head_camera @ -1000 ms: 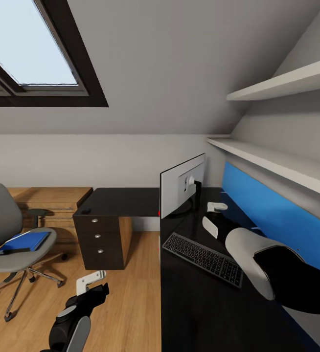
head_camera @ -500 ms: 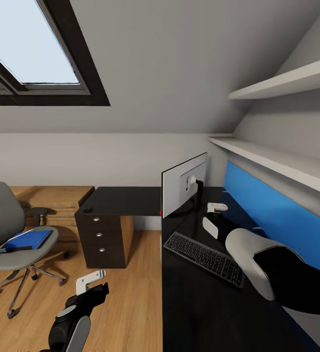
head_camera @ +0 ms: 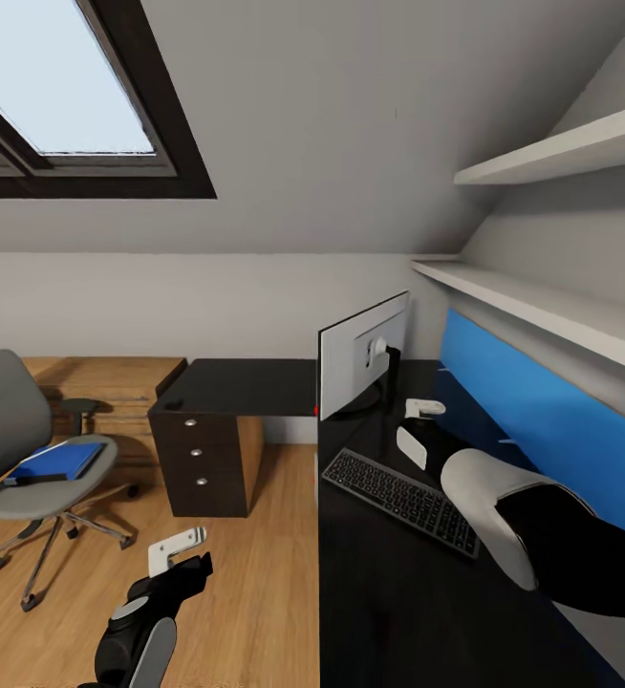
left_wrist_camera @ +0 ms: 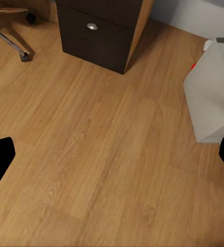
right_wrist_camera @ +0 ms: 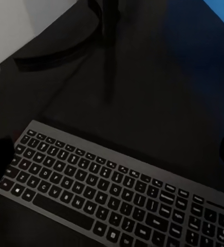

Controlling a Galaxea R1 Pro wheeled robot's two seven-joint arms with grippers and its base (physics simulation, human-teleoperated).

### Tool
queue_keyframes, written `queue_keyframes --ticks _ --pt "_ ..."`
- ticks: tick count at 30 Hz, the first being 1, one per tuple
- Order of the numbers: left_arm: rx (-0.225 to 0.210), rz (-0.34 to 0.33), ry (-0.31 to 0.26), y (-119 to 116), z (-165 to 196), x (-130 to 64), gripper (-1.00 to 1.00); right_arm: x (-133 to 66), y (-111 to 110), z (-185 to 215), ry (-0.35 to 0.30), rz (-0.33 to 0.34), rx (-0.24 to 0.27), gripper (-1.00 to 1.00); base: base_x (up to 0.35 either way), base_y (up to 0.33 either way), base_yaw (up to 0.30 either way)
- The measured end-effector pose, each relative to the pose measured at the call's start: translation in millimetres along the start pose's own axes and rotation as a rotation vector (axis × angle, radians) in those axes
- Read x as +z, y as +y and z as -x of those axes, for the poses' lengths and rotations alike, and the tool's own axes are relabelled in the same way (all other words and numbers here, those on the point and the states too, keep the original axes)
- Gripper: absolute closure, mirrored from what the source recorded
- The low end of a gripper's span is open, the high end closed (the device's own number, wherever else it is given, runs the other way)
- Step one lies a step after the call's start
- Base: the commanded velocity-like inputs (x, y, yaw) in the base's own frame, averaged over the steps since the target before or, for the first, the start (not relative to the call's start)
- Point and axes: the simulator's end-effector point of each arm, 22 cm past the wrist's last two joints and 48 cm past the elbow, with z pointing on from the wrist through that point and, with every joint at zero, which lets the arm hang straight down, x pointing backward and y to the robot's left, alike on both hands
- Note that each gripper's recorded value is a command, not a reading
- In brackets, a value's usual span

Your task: In the bedroom, organize the workspace by keeping the computer under the desk, ensuring the monitor is on the desk, placing the keyboard on the desk next to the monitor, placing the mouse on the desk next to the keyboard, moving the folder from the swivel chair onto the desk next to the mouse, stacking the notebook on top of the folder with the pen on top of the notebook, and positioning the swivel chair next to the desk.

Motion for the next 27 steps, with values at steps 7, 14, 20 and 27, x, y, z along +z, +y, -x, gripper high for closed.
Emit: queue_keyframes --ticks 7,14,20,27 --pt "0.002 0.004 0.010 1 -4 2.8 -1.00 5.3 -1 -10 0.014 -0.002 -0.004 -1.00 0.000 0.000 0.001" --pt "0.004 0.007 0.020 2 -8 5.6 -1.00 10.2 0 -19 0.026 -0.002 -0.006 -1.00 0.000 0.000 -0.020" --pt "0.006 0.010 0.028 2 -11 7.7 -1.00 13.8 0 -24 0.035 -0.002 -0.008 -1.00 0.000 0.000 -0.060" --pt "0.006 0.010 0.030 2 -12 8.4 -1.00 15.1 0 -28 0.040 -0.003 -0.009 -1.00 0.000 0.000 -0.015"
